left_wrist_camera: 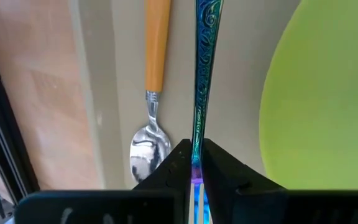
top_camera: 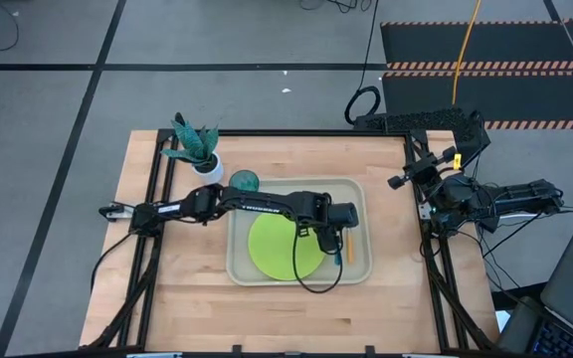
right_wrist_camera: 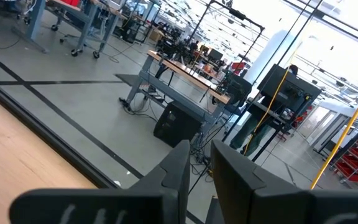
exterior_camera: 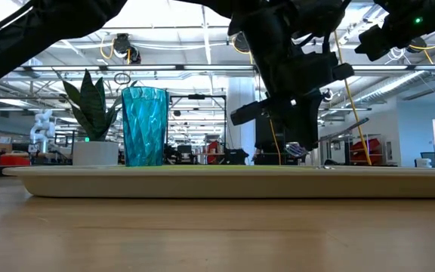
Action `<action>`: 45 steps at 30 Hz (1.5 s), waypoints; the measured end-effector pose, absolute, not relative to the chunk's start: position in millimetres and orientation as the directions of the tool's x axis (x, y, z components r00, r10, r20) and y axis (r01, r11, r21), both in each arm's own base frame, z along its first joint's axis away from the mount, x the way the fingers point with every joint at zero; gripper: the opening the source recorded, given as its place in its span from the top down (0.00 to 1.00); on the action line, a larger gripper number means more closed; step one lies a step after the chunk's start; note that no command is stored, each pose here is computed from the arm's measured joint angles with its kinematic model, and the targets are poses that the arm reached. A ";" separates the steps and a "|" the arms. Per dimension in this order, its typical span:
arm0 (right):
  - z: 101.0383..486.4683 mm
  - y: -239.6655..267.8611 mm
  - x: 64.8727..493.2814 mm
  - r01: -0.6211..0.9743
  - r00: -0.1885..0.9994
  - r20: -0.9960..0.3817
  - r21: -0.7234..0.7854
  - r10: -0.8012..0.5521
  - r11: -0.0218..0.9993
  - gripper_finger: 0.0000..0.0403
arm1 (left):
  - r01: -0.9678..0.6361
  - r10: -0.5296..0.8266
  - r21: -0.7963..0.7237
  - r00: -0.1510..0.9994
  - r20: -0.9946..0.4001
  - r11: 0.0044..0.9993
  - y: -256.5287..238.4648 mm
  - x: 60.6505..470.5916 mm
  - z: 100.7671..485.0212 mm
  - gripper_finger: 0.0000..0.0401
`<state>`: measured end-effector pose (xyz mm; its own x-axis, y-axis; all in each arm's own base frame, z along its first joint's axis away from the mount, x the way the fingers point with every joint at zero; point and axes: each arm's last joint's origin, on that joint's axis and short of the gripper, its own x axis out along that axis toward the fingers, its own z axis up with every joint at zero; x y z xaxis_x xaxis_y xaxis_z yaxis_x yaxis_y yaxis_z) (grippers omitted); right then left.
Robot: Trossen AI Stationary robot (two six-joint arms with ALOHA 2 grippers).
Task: Pick and place plate/cup/fork/spoon on tray
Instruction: Put the fork to the right side of the green plate on the white food tray
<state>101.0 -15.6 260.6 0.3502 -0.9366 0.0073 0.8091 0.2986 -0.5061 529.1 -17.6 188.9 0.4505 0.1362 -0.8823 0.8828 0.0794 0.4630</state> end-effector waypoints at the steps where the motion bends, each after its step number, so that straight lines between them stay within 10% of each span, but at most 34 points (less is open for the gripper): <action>1: 260.6 -15.6 101.0 0.809 0.350 0.007 -0.506 -0.937 0.298 0.86 | 0.882 0.134 0.463 0.450 -0.883 0.085 -17.7 529.1 188.9 0.92; 45: 261.2 -15.6 101.1 0.808 0.355 0.009 -0.506 -0.935 0.301 0.86 | 0.887 0.104 0.454 0.445 -0.890 0.085 -4.5 538.7 159.5 0.91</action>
